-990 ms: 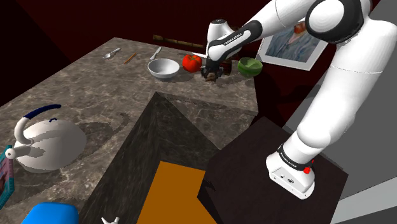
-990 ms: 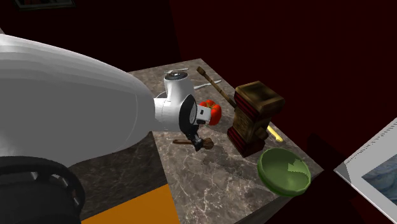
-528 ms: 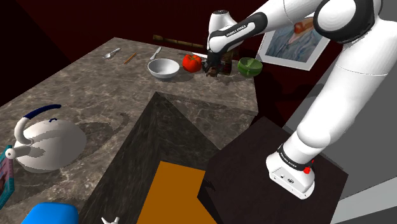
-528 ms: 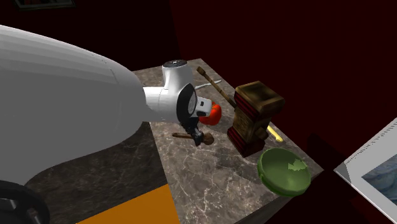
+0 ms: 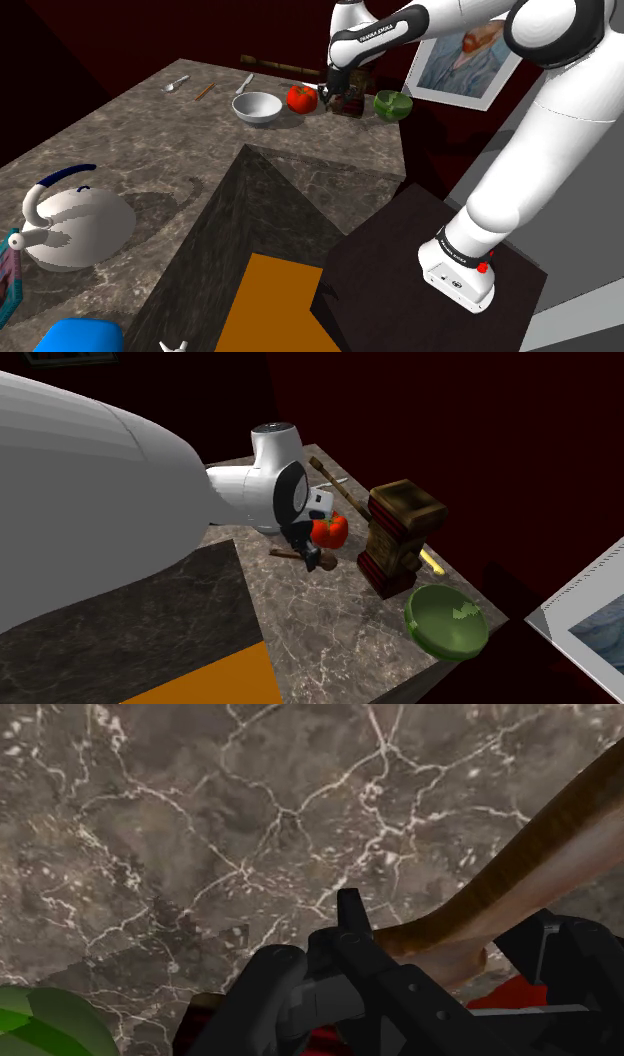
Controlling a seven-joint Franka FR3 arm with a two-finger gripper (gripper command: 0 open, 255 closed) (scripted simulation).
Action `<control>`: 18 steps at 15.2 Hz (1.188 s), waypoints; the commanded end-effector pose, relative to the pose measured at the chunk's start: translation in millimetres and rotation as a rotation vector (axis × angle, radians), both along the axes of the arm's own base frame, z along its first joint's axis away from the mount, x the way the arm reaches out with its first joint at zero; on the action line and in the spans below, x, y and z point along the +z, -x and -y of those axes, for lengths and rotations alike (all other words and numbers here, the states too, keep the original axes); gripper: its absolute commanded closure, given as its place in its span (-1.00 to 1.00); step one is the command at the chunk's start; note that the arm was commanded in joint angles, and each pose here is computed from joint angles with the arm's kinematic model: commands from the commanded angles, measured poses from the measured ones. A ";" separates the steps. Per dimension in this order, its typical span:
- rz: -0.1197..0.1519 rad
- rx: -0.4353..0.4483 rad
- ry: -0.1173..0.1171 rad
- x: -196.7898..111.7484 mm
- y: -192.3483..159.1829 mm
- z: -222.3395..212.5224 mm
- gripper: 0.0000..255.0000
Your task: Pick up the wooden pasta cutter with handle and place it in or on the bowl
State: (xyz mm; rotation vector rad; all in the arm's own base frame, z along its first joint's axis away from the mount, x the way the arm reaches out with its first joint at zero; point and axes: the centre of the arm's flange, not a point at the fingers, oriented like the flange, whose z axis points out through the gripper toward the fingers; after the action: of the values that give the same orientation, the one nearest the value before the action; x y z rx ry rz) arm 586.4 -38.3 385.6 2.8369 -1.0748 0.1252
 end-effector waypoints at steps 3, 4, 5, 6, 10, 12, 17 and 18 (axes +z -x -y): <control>0.000 0.000 0.000 22.4 0.4 -0.1 1.00; 0.000 0.000 0.000 27.7 0.4 -0.1 1.00; 0.000 0.000 0.000 32.9 0.4 -0.1 1.00; 0.000 0.000 0.000 38.2 0.4 -0.1 1.00; 0.000 0.000 0.000 59.3 0.4 -0.1 1.00; 0.000 0.000 0.000 61.9 2.3 12.9 1.00; 0.000 0.000 0.000 61.9 11.5 78.3 1.00; 0.000 0.000 0.000 61.9 13.4 91.4 1.00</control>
State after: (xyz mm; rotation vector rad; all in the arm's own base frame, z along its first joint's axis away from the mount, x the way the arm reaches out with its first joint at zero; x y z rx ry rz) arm 576.2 -114.5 446.2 2.8361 -1.0769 0.1241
